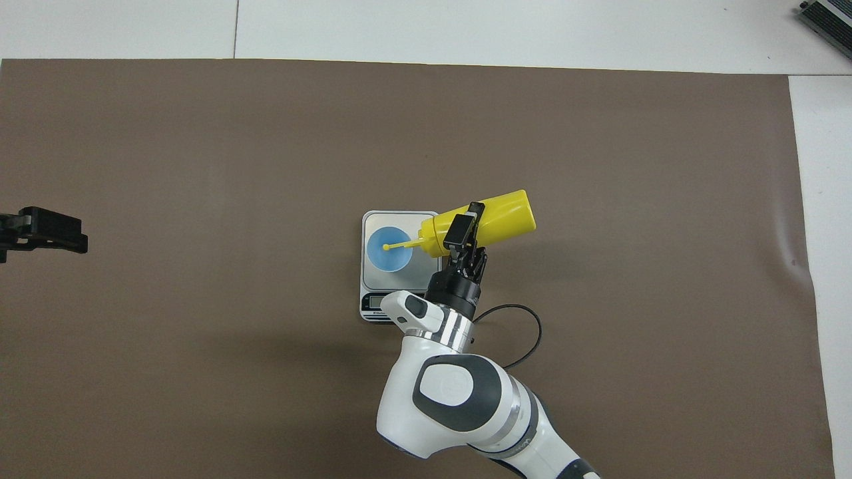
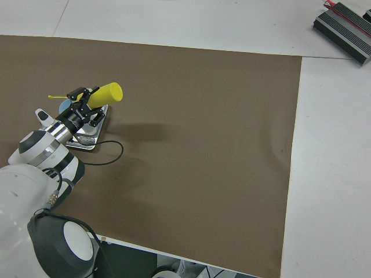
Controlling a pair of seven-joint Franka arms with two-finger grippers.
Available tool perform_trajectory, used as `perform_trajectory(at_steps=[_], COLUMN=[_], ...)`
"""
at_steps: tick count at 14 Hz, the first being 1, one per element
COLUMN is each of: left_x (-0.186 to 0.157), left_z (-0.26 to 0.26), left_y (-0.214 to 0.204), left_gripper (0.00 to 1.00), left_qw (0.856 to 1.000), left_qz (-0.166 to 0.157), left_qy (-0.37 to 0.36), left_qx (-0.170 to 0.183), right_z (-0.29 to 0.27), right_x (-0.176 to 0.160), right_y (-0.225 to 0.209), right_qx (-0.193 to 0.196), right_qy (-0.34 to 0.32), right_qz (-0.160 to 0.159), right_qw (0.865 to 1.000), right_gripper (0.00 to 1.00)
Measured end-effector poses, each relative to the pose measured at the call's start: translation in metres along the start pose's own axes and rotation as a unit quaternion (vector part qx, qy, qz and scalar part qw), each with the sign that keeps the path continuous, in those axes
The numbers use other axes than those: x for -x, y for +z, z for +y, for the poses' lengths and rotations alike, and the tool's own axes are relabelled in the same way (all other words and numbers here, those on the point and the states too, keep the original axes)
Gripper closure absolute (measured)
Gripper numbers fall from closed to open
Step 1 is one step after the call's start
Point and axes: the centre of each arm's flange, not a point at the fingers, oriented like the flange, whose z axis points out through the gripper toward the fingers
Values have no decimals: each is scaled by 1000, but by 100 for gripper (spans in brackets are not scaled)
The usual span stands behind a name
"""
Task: Pour seasoning into cup on scale with both arms
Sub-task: 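Tilt the yellow bottle nozzle down into the blue cup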
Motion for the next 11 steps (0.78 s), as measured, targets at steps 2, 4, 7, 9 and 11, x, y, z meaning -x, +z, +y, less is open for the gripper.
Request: perform_trajectory(at_steps=[2,4,7,9,11], left_x=[0,0,0,0,0], left_z=[0,0,0,0,0], left_y=[0,0,0,0,0], left_gripper=[0,0,0,0,0], left_qw=[1000,1000,1000,1000,1000], left_qz=[0,0,0,0,0], left_qy=[0,0,0,0,0], left_qx=[0,0,0,0,0], right_z=[0,2,12,29,50], right_x=[0,0,-2,8,31], right_y=[0,0,-2,4,20], right_qx=[0,1,-23,-60,-100], right_qy=[9,32,67,99,132], right_qz=[0,0,6,23,38], right_qw=[1000,999,997,993,985], right_gripper=[47,47,47,47,47])
